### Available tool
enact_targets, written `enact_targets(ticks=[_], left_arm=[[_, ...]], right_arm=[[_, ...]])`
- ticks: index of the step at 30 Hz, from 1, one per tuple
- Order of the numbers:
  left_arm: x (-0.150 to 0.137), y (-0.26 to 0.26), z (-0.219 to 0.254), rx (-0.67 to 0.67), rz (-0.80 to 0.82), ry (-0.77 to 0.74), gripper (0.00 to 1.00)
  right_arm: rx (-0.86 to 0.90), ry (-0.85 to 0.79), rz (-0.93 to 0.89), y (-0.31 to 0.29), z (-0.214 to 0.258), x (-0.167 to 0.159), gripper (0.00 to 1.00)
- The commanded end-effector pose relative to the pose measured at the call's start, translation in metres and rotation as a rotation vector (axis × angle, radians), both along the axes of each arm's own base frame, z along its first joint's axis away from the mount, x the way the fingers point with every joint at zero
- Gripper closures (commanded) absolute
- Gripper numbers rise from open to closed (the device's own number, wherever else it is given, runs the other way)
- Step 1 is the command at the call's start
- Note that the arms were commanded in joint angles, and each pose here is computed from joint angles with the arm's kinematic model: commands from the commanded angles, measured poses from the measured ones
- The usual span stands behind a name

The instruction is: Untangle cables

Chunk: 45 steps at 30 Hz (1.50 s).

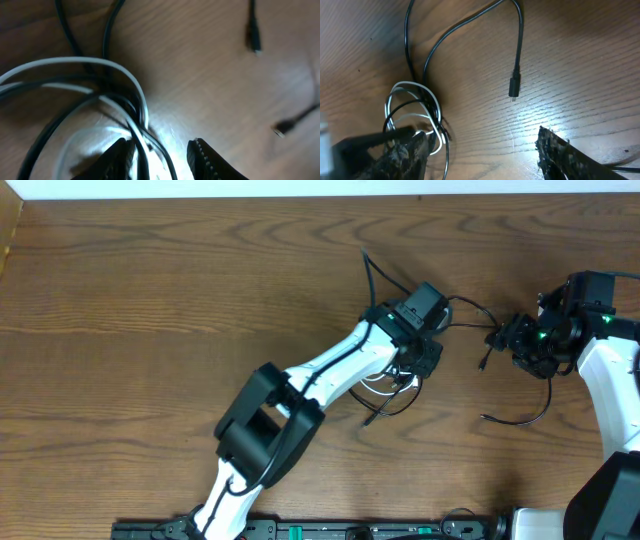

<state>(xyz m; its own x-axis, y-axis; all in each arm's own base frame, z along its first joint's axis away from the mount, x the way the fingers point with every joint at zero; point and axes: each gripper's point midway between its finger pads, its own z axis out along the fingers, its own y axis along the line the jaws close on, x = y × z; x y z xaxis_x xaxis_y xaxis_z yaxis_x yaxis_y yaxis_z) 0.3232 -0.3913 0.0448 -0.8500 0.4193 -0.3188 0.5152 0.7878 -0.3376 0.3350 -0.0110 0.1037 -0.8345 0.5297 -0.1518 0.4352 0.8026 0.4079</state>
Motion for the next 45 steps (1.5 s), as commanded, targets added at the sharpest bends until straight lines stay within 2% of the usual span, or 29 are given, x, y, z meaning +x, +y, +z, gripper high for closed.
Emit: enact_targets(ticks=[1, 10, 15, 18, 30, 31, 32, 33, 37, 40, 45], left_arm=[[0.008, 0.003, -0.015, 0.036, 0.045, -0.023, 0.59], [0.037, 0.016, -0.030, 0.119, 0.182, -0.124, 0.59], [0.036, 0.017, -0.046, 0.133, 0.195, -0.104, 0.60], [0.034, 0.019, -0.047, 0.140, 0.194, -0.098, 0.67], [0.015, 0.030, -0.067, 0.205, 0.201, -0.044, 0.70], [0.013, 0.031, -0.069, 0.209, 0.213, -0.033, 0.86], [0.012, 0.031, -0.068, 0.208, 0.213, -0.029, 0.92], [0.012, 0.029, -0.065, 0.199, 0.209, -0.025, 0.92], [0.013, 0.022, -0.034, 0.135, 0.201, -0.005, 0.93], [0.017, 0.023, 0.006, 0.072, 0.206, -0.025, 0.93], [0.013, 0.030, 0.104, -0.098, 0.160, -0.095, 0.93]], right_arm=[[0.004, -0.010, 0.021, 0.002, 0.001, 0.000, 0.33], [-0.001, -0.015, 0.038, 0.003, 0.001, 0.000, 0.33], [-0.006, -0.016, 0.044, 0.003, 0.001, 0.000, 0.33], [-0.012, -0.015, 0.042, 0.002, 0.001, 0.000, 0.33], [-0.012, -0.009, 0.042, 0.002, 0.000, -0.001, 0.32], [-0.011, -0.008, 0.043, 0.002, 0.000, -0.001, 0.33], [-0.011, -0.008, 0.042, 0.002, 0.000, -0.001, 0.33], [-0.011, -0.009, 0.042, 0.002, 0.000, -0.001, 0.33], [0.024, -0.025, 0.054, 0.008, 0.003, 0.001, 0.33], [0.050, -0.052, 0.090, 0.014, 0.006, 0.004, 0.34], [0.167, -0.161, 0.231, 0.040, 0.023, 0.011, 0.34]])
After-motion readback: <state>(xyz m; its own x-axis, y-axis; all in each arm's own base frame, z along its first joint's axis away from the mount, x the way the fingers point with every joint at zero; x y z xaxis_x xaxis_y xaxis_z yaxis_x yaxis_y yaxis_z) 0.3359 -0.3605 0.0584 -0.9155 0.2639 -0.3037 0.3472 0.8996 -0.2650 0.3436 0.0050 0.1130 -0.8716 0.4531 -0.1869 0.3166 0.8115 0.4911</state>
